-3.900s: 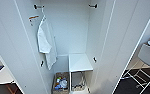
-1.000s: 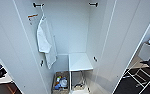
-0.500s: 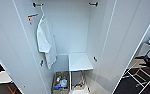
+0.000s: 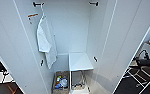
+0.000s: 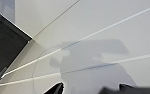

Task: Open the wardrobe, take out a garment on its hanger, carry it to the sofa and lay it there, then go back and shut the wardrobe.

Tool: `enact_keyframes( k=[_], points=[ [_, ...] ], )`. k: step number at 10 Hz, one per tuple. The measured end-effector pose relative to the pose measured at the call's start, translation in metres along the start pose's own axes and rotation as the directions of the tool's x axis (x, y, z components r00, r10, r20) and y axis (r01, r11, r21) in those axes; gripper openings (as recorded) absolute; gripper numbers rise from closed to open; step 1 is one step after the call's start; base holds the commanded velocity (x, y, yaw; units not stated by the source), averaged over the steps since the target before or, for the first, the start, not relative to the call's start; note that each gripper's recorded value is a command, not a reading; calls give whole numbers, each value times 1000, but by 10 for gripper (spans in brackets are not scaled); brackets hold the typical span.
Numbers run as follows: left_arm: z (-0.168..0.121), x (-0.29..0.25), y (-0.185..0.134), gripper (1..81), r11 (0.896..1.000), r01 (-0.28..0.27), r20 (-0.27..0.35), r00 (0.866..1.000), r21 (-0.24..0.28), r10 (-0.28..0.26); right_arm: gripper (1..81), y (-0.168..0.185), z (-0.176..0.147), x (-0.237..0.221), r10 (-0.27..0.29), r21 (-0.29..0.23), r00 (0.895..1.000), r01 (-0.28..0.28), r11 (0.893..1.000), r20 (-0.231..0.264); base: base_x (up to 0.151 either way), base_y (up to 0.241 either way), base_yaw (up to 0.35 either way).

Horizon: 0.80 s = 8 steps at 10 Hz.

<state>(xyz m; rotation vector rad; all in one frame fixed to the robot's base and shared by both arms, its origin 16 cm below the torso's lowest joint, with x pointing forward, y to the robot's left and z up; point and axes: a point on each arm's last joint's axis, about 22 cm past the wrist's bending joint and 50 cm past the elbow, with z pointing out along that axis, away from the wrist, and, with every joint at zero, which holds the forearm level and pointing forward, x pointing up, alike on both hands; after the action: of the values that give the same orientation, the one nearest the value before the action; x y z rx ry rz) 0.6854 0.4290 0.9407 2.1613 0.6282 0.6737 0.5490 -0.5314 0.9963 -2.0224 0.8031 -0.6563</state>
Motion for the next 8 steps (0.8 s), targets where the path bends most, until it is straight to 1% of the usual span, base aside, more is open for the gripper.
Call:
enact_keyframes(
  k=[1, 2, 4, 5, 6, 7, 8],
  points=[
    [7, -2, 1, 811, 1000, 2, -3, 1000, -1, -2, 811, -8, 12, -21, 14, 44, 999, -16, 999, 53, 0, 0, 0],
    [14, -7, 3, 811, 1000, 3, 1, 1000, -4, -3, 811, -14, 24, -39, 19, 76, 995, -26, 997, 98, 0, 0, 0],
    [33, -21, 13, 811, 1000, -2, 30, 1000, -18, 3, 811, -30, 50, -73, 26, 142, 984, -51, 989, 174, 0, 0, 0],
    [45, -34, 18, 811, 1000, -5, 61, 998, -25, 7, 811, -34, 61, -78, 38, 161, 984, -66, 985, 173, 0, 0, 0],
    [62, -57, 22, 811, 999, -9, 117, 993, -33, 13, 811, -37, 67, -84, 43, 177, 982, -76, 981, 182, 0, 0, 0],
    [84, -92, 35, 811, 998, -14, 202, 979, -57, 26, 811, -41, 77, -91, 41, 191, 980, -79, 978, 195, 0, 0, 0],
    [108, -129, 60, 811, 995, -19, 275, 960, -98, 46, 811, -45, 88, -100, 43, 202, 976, -87, 976, 214, 0, 0, 0]
  ],
)
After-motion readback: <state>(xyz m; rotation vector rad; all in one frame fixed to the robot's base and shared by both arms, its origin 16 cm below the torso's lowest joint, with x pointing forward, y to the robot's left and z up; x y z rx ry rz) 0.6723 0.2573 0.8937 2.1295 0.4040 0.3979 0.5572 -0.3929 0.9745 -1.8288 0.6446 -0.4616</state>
